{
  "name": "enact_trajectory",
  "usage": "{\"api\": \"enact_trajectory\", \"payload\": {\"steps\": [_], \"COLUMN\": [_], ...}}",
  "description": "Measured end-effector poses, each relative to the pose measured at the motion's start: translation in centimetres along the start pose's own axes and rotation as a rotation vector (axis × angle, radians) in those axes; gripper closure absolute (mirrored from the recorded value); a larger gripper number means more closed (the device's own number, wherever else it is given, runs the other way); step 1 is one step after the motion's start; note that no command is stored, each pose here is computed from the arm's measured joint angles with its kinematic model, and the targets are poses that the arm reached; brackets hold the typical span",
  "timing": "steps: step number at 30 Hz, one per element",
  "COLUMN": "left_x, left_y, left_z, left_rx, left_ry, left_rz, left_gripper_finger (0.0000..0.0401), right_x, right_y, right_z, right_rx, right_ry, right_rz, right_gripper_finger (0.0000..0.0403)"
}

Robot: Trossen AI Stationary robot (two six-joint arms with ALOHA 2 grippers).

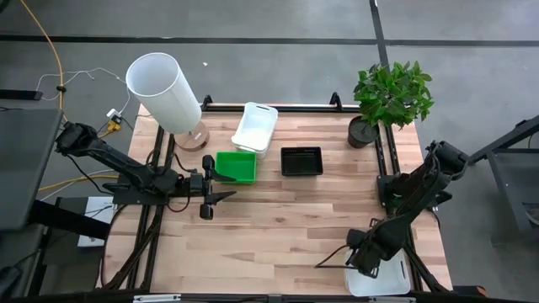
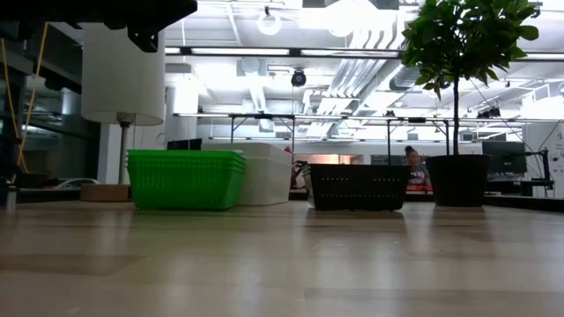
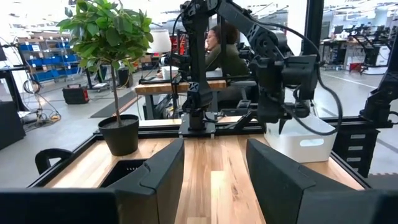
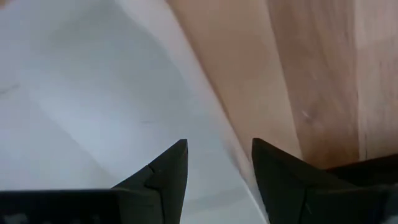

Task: Stack baskets by color
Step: Stack the bottom white bin on the white bin

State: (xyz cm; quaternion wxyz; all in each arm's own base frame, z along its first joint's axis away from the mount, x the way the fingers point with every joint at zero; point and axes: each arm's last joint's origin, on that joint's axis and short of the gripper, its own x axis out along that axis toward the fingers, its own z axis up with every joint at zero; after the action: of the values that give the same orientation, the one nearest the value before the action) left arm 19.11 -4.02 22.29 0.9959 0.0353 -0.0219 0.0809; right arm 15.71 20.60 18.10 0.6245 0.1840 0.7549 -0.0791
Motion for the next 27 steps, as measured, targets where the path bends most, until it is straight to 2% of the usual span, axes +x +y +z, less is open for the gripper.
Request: {"api": "enact_trajectory", "payload": {"steps": [10,13,17,18,24,27], "left_x": [0.0,0.0,0.0,0.0,0.0,0.0], "left_y": [0.0,0.0,0.0,0.0,0.0,0.0], "left_z": [0.0,0.0,0.0,0.0,0.0,0.0], "left_rx": [0.002,0.002,0.002,0.002,0.002,0.002], "left_ry": [0.004,0.004,0.004,0.004,0.004,0.004], "left_rz": [0.000,0.000,0.000,0.000,0.001,0.001], "left_gripper_finger": [0.0240,0.0240,0.0240,0.0240,0.0240,0.0240], "right_x": [0.6,0.7,0.6,0.6,-0.3,-1.9], "right_y": [-0.2,-0.2,-0.3,-0.3,-0.7,-0.4], "right_z": [-0.6,-0.7,-0.5,-0.3,2.0,3.8], "right_rx": [0.005,-0.011,-0.039,-0.067,-0.126,-0.182], "right_ry": [-0.005,-0.008,-0.007,-0.006,-0.035,-0.128], "right_rz": [-0.024,-0.029,-0.027,-0.022,0.006,0.028], "right_gripper_finger": [0.0245,0.0282,0.0378,0.0389,0.0400,0.0401]}}
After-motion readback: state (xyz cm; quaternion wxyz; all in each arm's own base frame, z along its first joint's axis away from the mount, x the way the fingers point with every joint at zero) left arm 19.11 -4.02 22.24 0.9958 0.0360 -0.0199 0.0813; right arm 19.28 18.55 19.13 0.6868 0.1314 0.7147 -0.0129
